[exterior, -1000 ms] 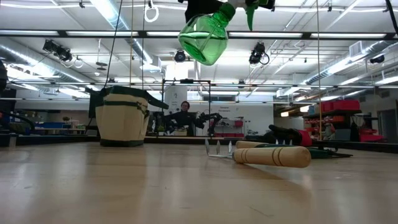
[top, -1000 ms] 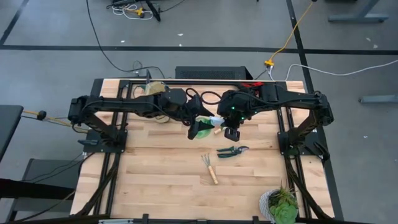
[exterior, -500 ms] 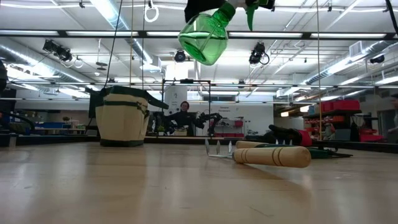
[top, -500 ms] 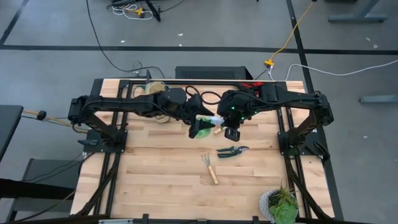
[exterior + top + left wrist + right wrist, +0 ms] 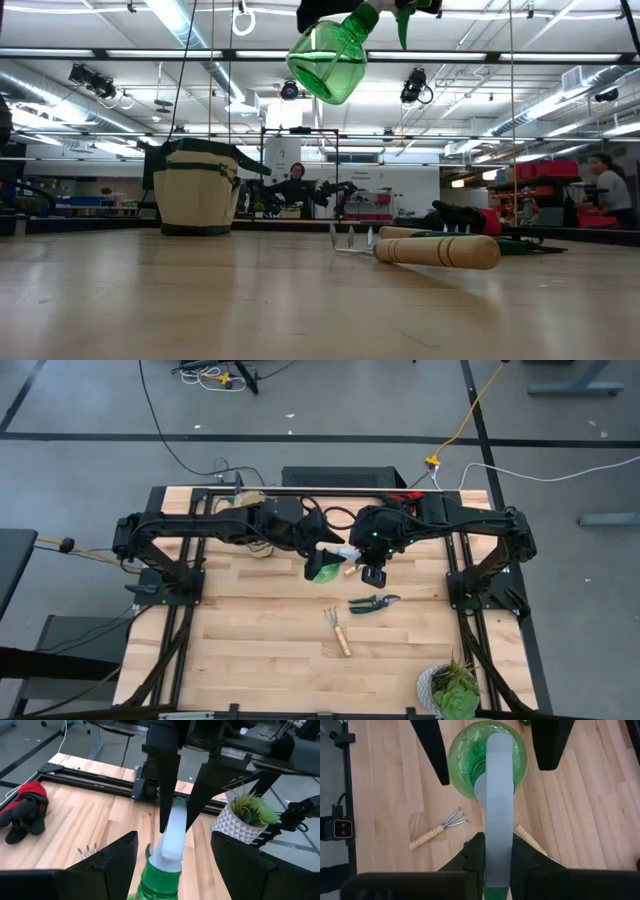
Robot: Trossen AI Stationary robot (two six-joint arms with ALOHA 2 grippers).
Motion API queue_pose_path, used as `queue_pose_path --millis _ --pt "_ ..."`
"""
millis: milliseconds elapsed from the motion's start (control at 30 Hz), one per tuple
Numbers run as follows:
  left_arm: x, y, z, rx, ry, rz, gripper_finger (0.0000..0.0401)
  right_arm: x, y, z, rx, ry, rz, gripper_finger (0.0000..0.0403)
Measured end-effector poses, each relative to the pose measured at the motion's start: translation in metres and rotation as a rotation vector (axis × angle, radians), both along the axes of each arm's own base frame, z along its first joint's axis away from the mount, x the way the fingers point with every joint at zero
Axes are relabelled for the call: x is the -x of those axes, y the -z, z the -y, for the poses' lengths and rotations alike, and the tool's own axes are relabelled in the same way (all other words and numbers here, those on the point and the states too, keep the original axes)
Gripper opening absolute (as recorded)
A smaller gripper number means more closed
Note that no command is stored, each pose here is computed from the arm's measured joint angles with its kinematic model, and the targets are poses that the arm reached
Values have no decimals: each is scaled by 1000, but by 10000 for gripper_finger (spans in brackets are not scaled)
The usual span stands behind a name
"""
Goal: Pick & Place Garden tools in Gardening bag
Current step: Put the green spray bottle into the gardening bag
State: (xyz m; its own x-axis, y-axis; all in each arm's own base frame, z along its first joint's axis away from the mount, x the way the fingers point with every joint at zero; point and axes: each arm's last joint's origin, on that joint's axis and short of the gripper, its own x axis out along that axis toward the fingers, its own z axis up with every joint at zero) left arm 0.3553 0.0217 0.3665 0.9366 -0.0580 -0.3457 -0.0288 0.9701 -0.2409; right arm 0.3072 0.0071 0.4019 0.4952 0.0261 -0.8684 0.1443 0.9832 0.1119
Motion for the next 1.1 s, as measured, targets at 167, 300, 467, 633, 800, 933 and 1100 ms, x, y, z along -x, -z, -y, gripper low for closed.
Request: queue_pose_path --millis 167,300,467,633,800,933,1100 --pt "-9 10 0 2 4 -22 261 0 0 0 0 0 0 55" --pt "-13 17 0 11 12 -42 261 0 0 0 0 0 0 55" --pt "-14 17 1 9 13 -38 261 0 0 0 0 1 -1 55" --pt "-15 14 1 9 19 -12 257 0 0 0 0 1 -1 55" --pt "-15 13 1 11 36 7 236 0 0 0 0 0 -3 55" --pt "-15 13 1 13 38 6 216 0 0 0 0 0 -3 55" --pt "-15 13 1 5 41 4 194 0 0 0 0 1 -3 55"
